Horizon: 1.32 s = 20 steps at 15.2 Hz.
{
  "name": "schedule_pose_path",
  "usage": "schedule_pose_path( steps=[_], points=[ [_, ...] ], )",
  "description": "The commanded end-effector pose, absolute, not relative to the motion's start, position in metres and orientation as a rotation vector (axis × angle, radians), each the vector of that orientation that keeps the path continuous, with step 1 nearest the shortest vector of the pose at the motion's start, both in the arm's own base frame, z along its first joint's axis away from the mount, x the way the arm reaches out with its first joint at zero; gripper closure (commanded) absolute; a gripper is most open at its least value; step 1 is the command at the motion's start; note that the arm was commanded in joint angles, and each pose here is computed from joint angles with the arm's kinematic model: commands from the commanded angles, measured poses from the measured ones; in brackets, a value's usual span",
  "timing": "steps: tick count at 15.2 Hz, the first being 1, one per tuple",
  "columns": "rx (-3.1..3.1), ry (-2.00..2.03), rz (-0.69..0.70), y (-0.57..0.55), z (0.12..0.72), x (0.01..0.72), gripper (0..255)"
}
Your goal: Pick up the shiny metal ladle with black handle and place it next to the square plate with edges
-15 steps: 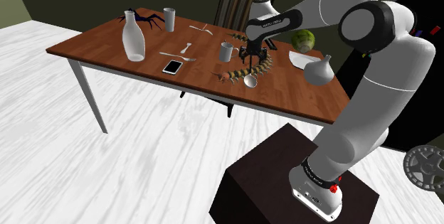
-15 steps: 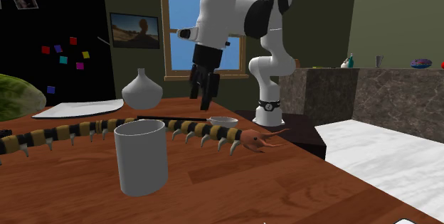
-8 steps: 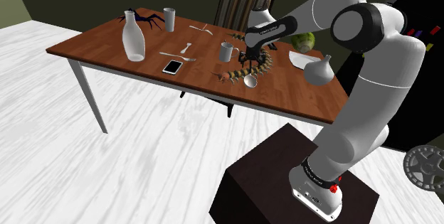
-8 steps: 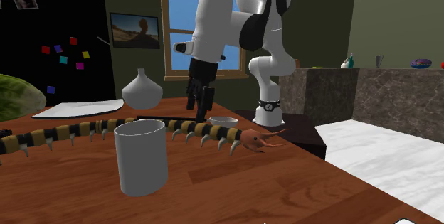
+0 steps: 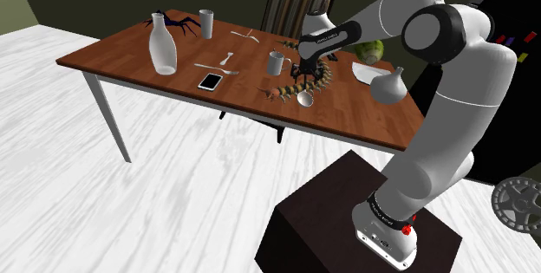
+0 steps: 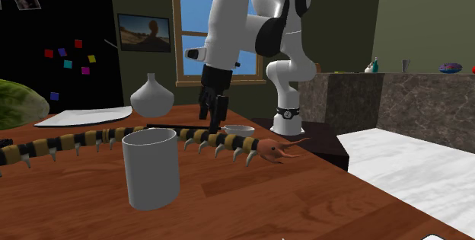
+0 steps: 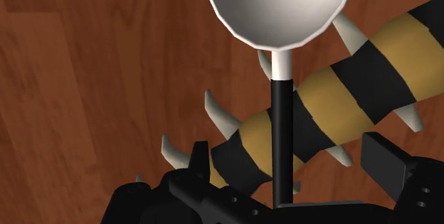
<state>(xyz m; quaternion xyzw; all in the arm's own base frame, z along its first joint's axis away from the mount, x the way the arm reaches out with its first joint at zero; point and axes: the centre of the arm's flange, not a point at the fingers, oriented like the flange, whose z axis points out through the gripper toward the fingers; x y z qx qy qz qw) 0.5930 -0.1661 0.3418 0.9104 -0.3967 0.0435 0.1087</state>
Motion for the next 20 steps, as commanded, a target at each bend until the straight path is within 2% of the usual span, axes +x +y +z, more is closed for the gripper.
schedule_pose_path(
  steps=[1,10,20],
  points=[
    [2.678,-1.167,0.128,-0.166,0.342,0.593,255],
    [2.678,-1.167,0.128,-0.166,0.342,0.593,255],
    [2.678,-1.167,0.128,-0.166,0.395,0.593,255]
  ],
)
